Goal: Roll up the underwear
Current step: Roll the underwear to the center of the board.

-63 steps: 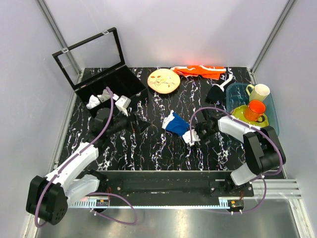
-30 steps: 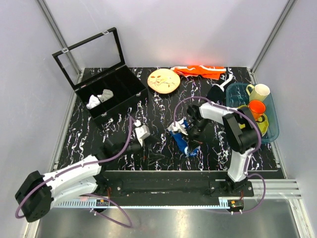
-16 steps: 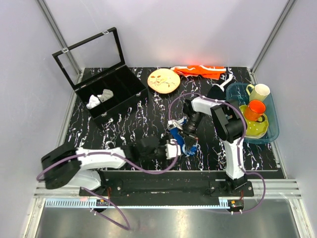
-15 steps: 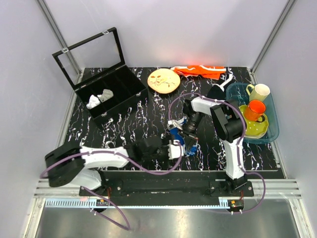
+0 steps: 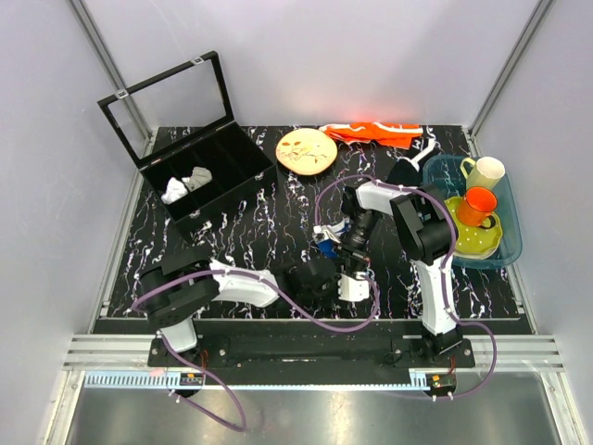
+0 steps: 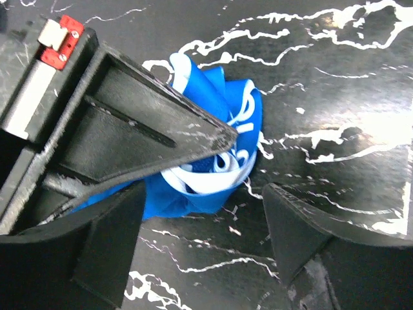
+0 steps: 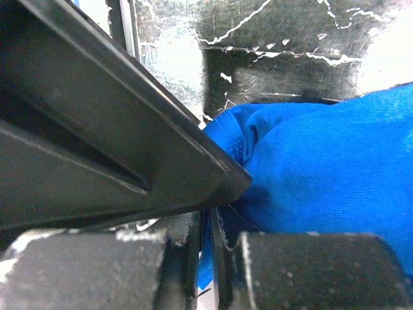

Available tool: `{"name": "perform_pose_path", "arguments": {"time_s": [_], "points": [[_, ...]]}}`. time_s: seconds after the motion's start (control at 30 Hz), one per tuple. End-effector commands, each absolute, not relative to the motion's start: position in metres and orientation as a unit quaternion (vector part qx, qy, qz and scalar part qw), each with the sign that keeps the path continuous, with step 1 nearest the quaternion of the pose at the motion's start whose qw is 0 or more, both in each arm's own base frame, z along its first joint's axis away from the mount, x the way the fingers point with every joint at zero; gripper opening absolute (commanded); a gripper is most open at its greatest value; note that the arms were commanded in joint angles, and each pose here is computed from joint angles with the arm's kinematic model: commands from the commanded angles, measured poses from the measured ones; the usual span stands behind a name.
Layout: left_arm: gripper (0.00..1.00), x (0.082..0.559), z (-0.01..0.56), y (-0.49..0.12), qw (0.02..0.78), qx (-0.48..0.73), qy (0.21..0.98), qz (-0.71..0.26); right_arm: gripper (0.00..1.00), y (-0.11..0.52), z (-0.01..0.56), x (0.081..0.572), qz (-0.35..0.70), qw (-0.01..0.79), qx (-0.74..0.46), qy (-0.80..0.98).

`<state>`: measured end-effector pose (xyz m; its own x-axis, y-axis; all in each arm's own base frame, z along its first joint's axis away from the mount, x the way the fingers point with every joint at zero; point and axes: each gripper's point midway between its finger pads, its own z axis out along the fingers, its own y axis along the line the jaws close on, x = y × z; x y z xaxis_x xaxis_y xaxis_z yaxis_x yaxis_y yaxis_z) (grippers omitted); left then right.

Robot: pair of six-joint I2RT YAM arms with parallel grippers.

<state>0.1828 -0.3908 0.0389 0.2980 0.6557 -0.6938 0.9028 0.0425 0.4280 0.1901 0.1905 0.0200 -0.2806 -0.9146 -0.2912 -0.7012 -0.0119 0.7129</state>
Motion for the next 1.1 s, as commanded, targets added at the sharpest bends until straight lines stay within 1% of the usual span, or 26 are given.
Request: {"name": "perform_pose_path", "arguments": {"time_s": [0.0,0.07,0.17,0.2,0.27,0.3,0.37,0.4,0.43,0.47,0.57,0.63,0.67,0.7,0.8,1.0,1.07], "points": [[0.76,0.203,0.049,-0.405,0.464,0.664,0.577,-0.107,0.12,0.197,0.016,0.198,-0.411,0.114,0.588,-0.687],[0.73,0.207,0.048,-0.406,0.462,0.661,0.583,-0.100,0.12,0.197,0.016,0.198,-0.411,0.111,0.589,-0.686],[0.65,0.206,0.042,-0.409,0.452,0.663,0.588,-0.102,0.13,0.198,0.016,0.198,-0.414,0.108,0.587,-0.687],[0.57,0.206,0.041,-0.409,0.449,0.665,0.588,-0.102,0.13,0.198,0.016,0.197,-0.416,0.108,0.586,-0.687],[0.48,0.203,0.036,-0.411,0.436,0.668,0.593,-0.109,0.14,0.199,0.017,0.198,-0.417,0.104,0.585,-0.688],[0.38,0.201,0.035,-0.411,0.431,0.670,0.594,-0.111,0.15,0.200,0.018,0.198,-0.417,0.101,0.586,-0.687],[0.27,0.197,0.030,-0.411,0.420,0.671,0.599,-0.122,0.19,0.201,0.019,0.199,-0.419,0.095,0.585,-0.688],[0.23,0.195,0.029,-0.411,0.417,0.671,0.599,-0.126,0.21,0.203,0.021,0.200,-0.422,0.089,0.585,-0.687],[0.16,0.190,0.028,-0.412,0.412,0.672,0.600,-0.139,0.25,0.203,0.023,0.202,-0.422,0.077,0.585,-0.688],[0.14,0.189,0.028,-0.412,0.410,0.671,0.601,-0.143,0.27,0.204,0.024,0.201,-0.424,0.075,0.585,-0.687],[0.08,0.180,0.028,-0.411,0.399,0.670,0.603,-0.169,0.33,0.204,0.034,0.208,-0.425,0.045,0.584,-0.691],[0.06,0.173,0.025,-0.409,0.383,0.666,0.608,-0.197,0.35,0.203,0.043,0.215,-0.424,0.020,0.584,-0.692],[0.02,0.172,0.025,-0.408,0.379,0.662,0.612,-0.209,0.37,0.199,0.046,0.220,-0.423,0.009,0.580,-0.696],[0.02,0.172,0.028,-0.408,0.377,0.657,0.614,-0.221,0.38,0.198,0.053,0.224,-0.424,-0.007,0.579,-0.697],[0.02,0.170,0.027,-0.403,0.358,0.639,0.626,-0.268,0.41,0.189,0.065,0.231,-0.421,-0.034,0.574,-0.702],[0.02,0.174,0.026,-0.395,0.306,0.598,0.658,-0.341,0.42,0.173,0.089,0.240,-0.396,-0.089,0.579,-0.707],[0.02,0.178,0.022,-0.391,0.272,0.577,0.682,-0.359,0.41,0.169,0.094,0.242,-0.385,-0.107,0.582,-0.708]]}}
